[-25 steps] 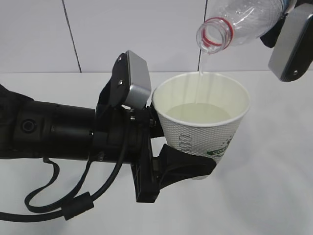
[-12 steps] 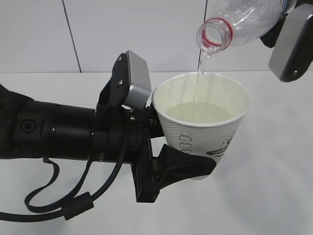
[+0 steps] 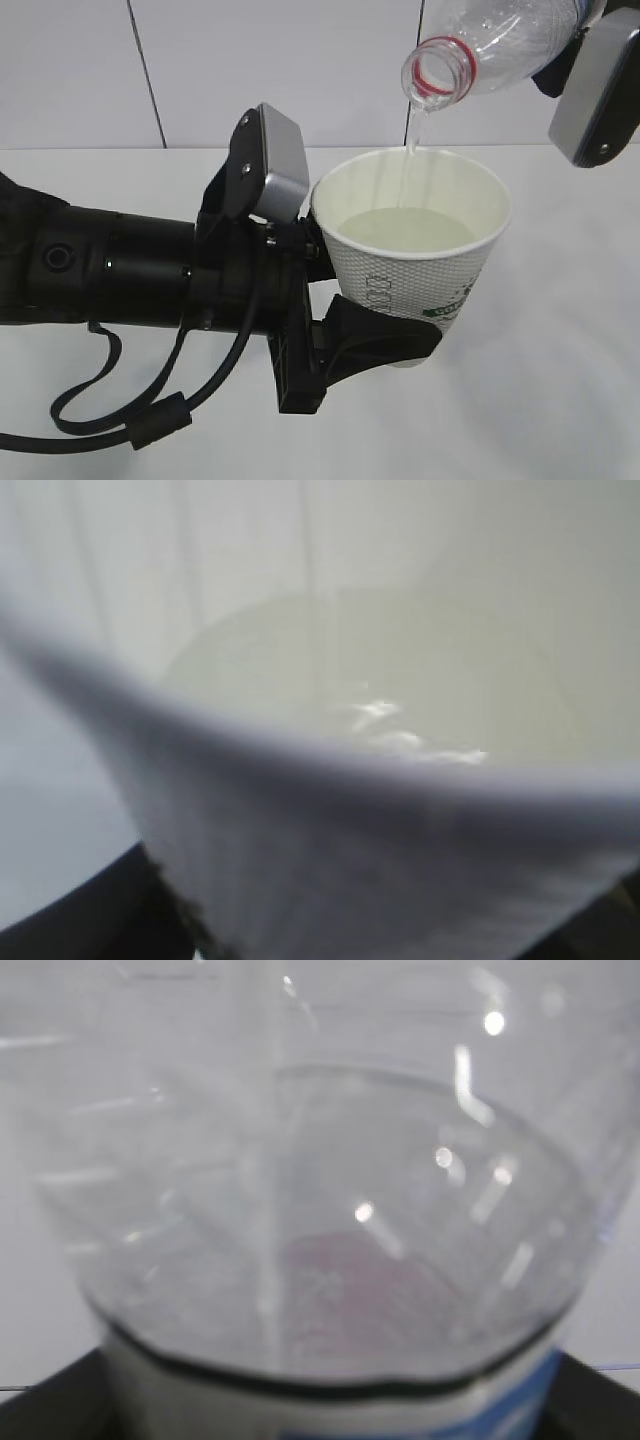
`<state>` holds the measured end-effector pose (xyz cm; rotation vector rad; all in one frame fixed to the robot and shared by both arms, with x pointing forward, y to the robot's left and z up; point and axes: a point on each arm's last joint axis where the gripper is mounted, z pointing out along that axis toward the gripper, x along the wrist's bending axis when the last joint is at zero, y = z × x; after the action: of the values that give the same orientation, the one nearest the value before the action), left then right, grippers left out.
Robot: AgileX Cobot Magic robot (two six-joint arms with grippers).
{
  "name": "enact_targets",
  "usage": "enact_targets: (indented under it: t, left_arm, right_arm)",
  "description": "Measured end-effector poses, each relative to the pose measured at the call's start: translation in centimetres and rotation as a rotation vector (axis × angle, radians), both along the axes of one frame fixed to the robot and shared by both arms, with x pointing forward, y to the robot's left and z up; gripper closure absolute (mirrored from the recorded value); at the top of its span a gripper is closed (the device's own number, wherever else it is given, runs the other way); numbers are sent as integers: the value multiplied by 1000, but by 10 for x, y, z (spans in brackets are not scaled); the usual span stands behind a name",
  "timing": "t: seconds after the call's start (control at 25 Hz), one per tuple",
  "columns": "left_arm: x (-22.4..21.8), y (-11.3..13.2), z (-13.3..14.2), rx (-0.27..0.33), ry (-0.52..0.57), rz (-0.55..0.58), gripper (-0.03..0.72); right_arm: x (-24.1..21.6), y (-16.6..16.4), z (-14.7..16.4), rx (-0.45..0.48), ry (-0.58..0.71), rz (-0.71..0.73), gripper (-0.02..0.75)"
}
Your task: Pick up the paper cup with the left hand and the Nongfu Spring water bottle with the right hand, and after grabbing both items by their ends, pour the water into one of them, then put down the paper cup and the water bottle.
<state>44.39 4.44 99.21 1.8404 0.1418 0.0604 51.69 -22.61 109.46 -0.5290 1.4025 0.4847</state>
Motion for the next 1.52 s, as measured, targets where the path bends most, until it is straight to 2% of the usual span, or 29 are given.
enact_targets:
  t: [0.8, 1.08, 1.52]
  left_arm:
    - [0, 0, 0, 1, 0, 1, 179]
    - [0, 0, 0, 1, 0, 1, 179]
    - [0, 0, 0, 1, 0, 1, 179]
  right_arm:
    - [0, 0, 0, 5, 3, 0, 245]
    - [0, 0, 0, 41, 31, 4, 245]
    - [0, 0, 0, 168, 129, 19, 245]
